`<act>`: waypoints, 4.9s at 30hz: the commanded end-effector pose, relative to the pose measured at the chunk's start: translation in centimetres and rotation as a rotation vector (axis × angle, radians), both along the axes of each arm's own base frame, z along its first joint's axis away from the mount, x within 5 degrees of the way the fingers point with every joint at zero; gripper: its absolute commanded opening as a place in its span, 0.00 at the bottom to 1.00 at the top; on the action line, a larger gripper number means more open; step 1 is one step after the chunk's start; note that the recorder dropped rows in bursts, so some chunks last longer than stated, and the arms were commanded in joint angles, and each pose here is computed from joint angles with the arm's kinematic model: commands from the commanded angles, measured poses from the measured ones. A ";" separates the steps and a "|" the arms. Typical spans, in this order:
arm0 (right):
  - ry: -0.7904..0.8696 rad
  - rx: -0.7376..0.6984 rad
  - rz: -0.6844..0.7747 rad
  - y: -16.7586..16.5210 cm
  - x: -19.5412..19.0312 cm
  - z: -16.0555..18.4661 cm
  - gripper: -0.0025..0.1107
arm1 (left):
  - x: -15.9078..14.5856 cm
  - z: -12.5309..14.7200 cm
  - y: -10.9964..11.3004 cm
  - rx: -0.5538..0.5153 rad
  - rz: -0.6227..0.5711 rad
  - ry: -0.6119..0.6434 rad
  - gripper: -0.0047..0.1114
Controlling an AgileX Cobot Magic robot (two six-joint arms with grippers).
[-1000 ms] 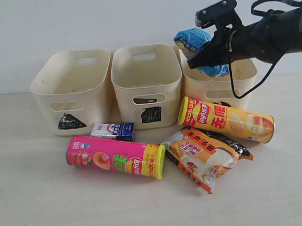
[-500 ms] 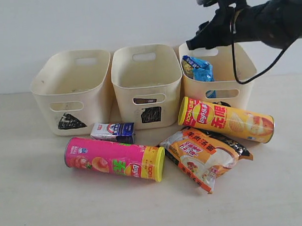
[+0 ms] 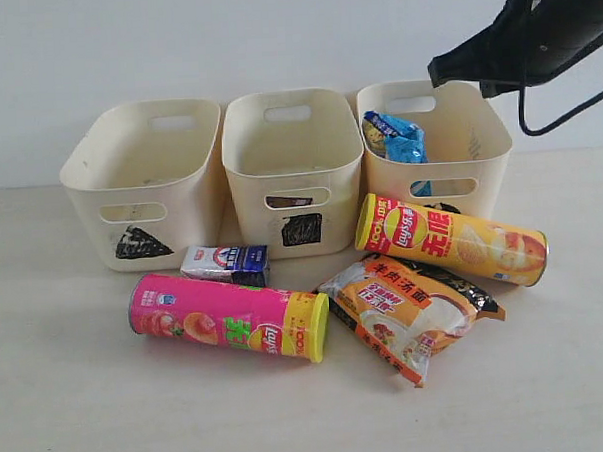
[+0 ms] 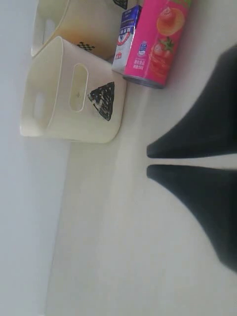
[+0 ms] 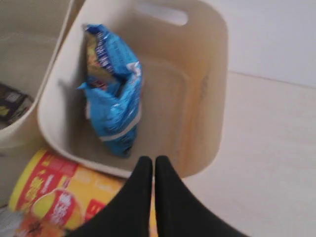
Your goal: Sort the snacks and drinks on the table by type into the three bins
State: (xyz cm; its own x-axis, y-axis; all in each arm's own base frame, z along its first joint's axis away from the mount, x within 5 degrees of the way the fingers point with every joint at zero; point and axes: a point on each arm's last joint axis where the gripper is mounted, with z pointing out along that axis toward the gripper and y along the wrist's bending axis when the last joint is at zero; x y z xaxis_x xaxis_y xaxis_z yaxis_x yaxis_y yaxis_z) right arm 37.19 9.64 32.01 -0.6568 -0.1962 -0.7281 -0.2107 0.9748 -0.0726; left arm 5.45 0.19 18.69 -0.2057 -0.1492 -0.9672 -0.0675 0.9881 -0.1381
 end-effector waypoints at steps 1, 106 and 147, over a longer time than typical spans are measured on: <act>0.058 0.089 0.057 0.2 -2.3 0.2 0.02 | 0.0 -0.1 0.0 -0.007 -0.002 -0.006 0.08; 0.200 1.228 -0.755 4.2 -10.7 -24.0 0.71 | 0.0 -0.1 0.0 -0.007 -0.004 -0.006 0.08; 0.117 1.281 -0.549 0.9 -17.6 -23.0 0.02 | 0.0 -0.1 0.0 -0.007 -0.004 -0.006 0.08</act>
